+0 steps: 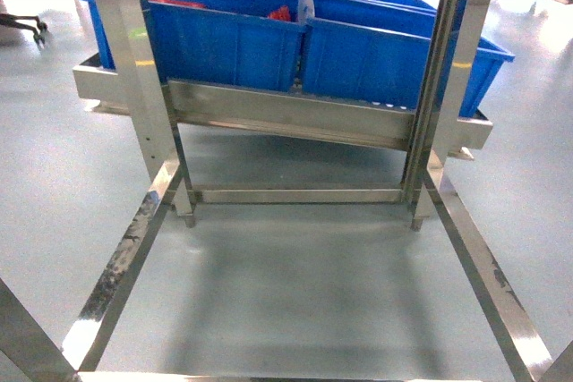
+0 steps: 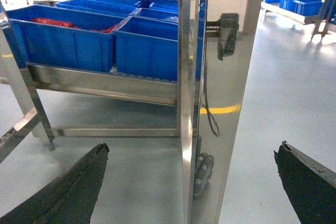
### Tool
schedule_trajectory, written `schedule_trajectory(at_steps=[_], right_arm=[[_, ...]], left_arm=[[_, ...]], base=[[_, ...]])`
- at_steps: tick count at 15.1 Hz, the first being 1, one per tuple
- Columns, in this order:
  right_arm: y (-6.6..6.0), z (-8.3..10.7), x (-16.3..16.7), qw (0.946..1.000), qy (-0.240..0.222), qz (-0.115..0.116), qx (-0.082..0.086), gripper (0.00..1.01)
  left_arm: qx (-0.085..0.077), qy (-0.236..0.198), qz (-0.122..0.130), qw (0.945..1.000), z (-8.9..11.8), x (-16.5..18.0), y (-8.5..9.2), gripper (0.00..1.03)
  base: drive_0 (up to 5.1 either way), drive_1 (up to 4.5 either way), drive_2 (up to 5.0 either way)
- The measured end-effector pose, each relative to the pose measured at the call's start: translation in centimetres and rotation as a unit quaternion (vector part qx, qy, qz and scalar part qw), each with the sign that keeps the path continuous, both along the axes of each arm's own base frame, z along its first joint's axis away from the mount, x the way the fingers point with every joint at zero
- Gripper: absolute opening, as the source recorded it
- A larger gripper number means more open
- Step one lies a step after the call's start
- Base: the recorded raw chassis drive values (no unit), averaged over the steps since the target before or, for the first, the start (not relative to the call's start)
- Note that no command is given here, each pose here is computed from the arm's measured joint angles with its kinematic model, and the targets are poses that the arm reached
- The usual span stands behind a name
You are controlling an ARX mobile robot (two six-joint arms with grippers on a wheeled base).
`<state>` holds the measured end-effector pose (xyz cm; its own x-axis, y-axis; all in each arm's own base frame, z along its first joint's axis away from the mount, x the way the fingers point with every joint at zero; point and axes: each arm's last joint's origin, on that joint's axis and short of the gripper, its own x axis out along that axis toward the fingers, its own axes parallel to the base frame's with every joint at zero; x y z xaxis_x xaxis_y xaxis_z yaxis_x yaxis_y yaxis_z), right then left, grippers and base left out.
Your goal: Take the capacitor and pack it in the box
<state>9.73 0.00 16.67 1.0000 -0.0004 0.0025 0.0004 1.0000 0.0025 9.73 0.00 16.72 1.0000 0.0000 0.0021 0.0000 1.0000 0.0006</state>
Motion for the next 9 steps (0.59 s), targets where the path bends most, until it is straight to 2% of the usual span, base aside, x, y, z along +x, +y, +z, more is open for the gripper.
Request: schedule_trajectory(at_steps=[9], right_arm=[[0.00, 0.00, 0.00, 1.0000, 0.000, 0.000, 0.000, 0.98]], left_arm=[[0.000, 0.000, 0.000, 1.0000, 0.00, 0.00, 0.00, 0.98]], base=[[0.0, 0.00, 0.0]])
